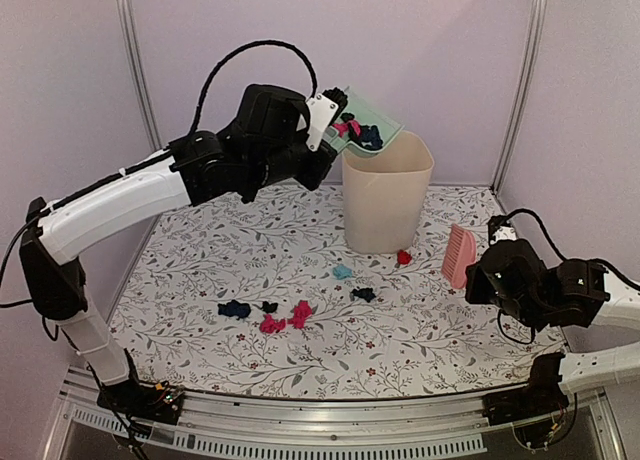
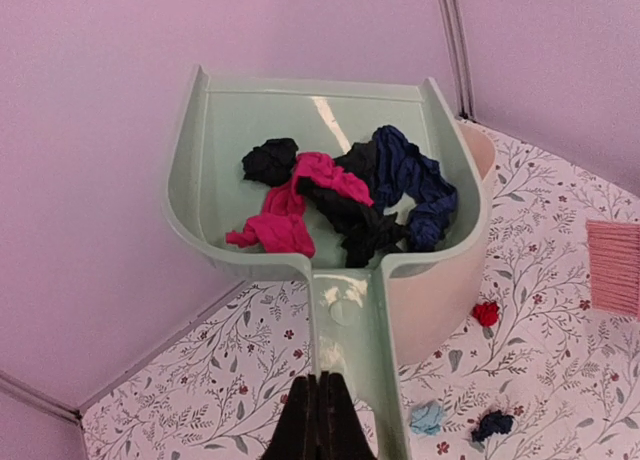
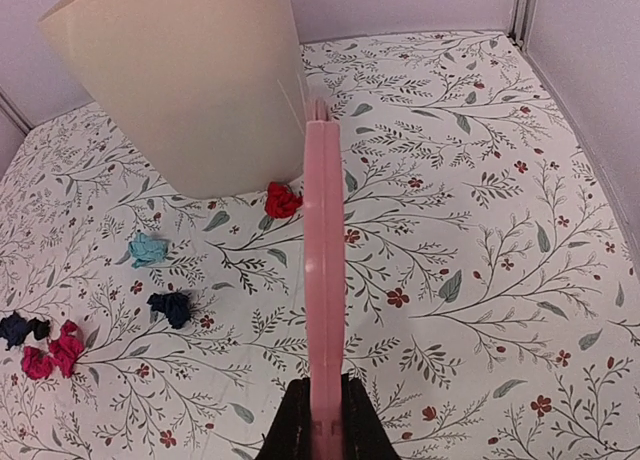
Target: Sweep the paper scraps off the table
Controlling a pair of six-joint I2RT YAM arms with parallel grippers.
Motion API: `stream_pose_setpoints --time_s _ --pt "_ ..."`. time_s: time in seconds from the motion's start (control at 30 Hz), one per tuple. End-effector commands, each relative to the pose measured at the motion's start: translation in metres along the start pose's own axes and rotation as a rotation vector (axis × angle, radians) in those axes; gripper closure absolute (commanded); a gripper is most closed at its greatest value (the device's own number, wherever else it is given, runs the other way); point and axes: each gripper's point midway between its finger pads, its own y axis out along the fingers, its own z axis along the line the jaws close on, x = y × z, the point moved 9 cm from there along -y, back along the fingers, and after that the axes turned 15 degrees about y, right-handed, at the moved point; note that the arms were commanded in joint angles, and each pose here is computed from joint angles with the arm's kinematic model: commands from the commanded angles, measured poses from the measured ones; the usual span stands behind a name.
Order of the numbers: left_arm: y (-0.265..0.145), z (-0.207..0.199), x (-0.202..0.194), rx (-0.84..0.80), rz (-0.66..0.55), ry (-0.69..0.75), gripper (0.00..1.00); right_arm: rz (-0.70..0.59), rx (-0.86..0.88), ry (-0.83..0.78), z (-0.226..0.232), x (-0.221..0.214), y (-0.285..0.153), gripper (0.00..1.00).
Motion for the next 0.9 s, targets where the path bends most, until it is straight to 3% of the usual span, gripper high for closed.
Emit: stream_pose_setpoints --time_s 0.0,0.4,0.87 --pt "0.026 0.016 0.016 0.131 -0.033 0.131 1.00 -0.009 0.024 0.021 -0.002 0.001 -0.001 1.00" --pt "0.084 0.013 0.024 0.375 0.014 0.432 1.00 -0.010 0.050 0.030 -0.005 0.004 -0.007 1.00" --pt "0.090 0.004 0.035 0.710 0.039 0.809 1.00 -0.014 0.049 0.026 -0.005 0.005 -0.007 1.00"
